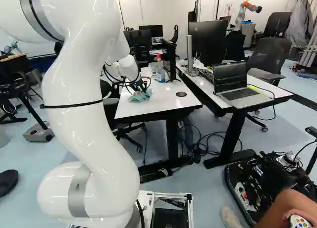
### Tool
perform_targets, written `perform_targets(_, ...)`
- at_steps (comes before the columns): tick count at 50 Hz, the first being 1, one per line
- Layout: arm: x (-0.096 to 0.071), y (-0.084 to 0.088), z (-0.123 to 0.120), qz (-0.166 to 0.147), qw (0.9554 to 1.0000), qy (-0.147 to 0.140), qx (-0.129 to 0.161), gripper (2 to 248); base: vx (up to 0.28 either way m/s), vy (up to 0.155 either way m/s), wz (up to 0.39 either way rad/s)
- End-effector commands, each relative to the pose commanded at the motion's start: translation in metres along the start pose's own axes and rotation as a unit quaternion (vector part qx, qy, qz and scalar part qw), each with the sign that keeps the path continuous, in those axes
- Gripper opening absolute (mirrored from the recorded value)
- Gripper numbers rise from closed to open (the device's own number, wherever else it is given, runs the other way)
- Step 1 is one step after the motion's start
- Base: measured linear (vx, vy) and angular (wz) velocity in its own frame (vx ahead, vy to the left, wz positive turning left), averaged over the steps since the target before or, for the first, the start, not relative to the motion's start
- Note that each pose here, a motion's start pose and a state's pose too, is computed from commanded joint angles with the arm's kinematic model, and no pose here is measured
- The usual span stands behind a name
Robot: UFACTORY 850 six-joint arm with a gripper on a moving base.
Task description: Clean the table with the green towel
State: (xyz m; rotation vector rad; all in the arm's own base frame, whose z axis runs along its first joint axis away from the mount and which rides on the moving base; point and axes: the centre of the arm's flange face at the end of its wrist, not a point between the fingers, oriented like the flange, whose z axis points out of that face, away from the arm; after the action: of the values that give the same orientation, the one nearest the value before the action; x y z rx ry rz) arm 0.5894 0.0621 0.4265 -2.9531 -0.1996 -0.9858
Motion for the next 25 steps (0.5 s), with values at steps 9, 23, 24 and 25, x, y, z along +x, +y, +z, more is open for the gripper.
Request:
perform_targets(9,-0.0009,0.0000,0.0000,0.000,1.0000,-0.005,0.000,50,0.000,0.000,0.000)
perform_targets(23,-0.0022,0.0000,0.0000,0.000,0.9999,-0.012,0.000,50,0.000,0.000,0.000)
perform_targets(24,-0.0023,0.0000,0.0000,0.000,0.9999,-0.013,0.000,50,0.000,0.000,0.000)
perform_targets(25,-0.0024,0.0000,0.0000,0.000,0.9999,-0.013,0.000,50,0.000,0.000,0.000)
